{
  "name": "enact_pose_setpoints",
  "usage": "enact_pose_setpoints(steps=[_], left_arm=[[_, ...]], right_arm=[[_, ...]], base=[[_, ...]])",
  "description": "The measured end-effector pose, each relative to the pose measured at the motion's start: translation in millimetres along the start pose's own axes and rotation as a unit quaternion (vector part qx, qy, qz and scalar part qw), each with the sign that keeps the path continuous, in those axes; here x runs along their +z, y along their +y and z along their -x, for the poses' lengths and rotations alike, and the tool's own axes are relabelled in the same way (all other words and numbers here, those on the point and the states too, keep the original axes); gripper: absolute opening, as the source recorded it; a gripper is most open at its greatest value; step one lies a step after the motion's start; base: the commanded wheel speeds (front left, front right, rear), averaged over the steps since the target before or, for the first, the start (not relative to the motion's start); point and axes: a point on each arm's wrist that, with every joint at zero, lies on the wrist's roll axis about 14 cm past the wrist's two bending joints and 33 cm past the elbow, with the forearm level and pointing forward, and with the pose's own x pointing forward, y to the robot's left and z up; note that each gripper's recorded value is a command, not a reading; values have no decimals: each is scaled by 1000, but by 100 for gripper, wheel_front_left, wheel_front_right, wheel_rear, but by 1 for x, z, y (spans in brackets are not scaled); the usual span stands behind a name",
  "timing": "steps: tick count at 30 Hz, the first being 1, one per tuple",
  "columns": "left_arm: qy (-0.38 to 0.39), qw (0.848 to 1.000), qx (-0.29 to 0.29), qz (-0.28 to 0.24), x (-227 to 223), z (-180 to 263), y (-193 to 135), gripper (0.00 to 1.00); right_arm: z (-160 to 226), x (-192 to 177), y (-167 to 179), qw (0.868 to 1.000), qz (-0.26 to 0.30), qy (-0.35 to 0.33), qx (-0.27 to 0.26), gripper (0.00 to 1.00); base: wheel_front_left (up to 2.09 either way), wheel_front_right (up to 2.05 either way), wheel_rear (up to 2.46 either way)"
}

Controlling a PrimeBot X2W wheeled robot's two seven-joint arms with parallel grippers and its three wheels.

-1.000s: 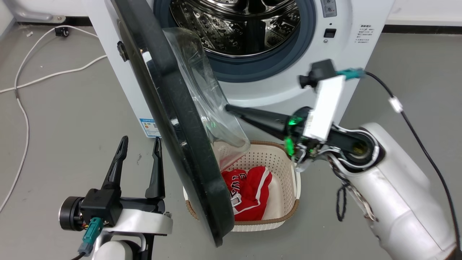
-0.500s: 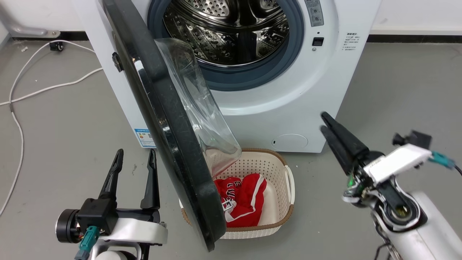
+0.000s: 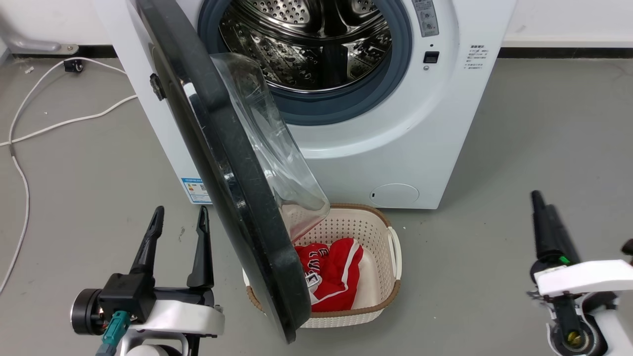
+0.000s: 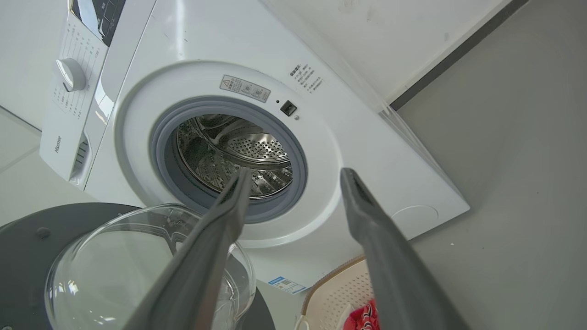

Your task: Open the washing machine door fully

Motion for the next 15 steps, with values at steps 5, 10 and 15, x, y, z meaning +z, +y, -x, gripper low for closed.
enact_pose_setpoints(steps=[5, 10, 15], left_arm=[[0, 1000, 1, -5, 0, 0, 1, 100], [0, 1000, 2, -9, 1, 0, 3, 100], [1, 1000, 3, -12, 0, 0, 5, 100]], right_arm=[[5, 33, 2, 990, 125, -68, 2, 100], [13, 57, 29, 960, 249, -122, 25, 100], [21, 71, 62, 924, 349, -147, 56, 100]], base=[[0, 0, 0], [0, 0, 0], [0, 0, 0]])
